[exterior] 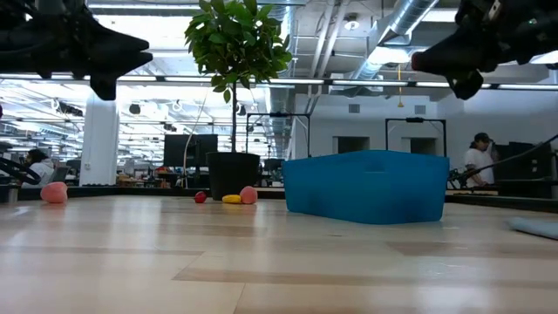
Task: Pick and placing Produce into tupperware
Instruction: Put the bottom cherry into the blue bin
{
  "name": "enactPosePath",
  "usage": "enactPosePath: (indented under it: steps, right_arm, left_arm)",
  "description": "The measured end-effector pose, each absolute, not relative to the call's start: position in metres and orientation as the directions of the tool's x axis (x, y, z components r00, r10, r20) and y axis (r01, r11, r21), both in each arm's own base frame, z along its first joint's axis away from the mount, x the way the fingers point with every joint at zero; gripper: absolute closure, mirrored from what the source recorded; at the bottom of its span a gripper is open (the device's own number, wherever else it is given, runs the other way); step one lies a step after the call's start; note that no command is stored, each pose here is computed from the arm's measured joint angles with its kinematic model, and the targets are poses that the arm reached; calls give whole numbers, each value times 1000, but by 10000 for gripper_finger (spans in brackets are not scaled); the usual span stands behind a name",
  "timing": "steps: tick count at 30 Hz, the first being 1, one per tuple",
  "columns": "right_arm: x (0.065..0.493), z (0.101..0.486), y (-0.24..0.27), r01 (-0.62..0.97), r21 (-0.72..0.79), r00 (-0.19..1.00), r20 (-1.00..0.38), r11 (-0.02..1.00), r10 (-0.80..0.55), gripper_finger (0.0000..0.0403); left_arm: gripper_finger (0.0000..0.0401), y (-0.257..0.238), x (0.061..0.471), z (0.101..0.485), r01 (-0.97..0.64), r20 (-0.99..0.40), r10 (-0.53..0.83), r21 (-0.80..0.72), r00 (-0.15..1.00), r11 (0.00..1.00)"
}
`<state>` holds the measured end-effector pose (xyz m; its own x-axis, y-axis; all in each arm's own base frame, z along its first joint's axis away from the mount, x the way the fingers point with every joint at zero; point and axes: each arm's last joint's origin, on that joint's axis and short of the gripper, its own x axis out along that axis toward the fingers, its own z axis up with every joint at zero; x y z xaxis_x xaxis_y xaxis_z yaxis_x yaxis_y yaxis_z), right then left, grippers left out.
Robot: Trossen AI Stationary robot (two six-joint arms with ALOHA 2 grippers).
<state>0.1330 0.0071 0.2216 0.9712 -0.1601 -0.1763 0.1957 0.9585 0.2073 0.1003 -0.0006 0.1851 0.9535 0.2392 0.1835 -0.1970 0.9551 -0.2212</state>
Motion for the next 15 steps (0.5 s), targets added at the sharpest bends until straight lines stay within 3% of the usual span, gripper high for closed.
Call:
enactPosePath:
  steps: [12, 15]
  right_arm:
    - [116, 229, -10, 201, 224, 978, -96, 954, -184, 332]
    - [116, 232, -16, 202, 227, 979, -70, 953, -191, 332]
  left_arm:
    - [294, 5, 100, 177, -399, 93, 429, -233, 898, 887]
    - [294, 5, 100, 175, -387, 79, 429, -309, 900, 869]
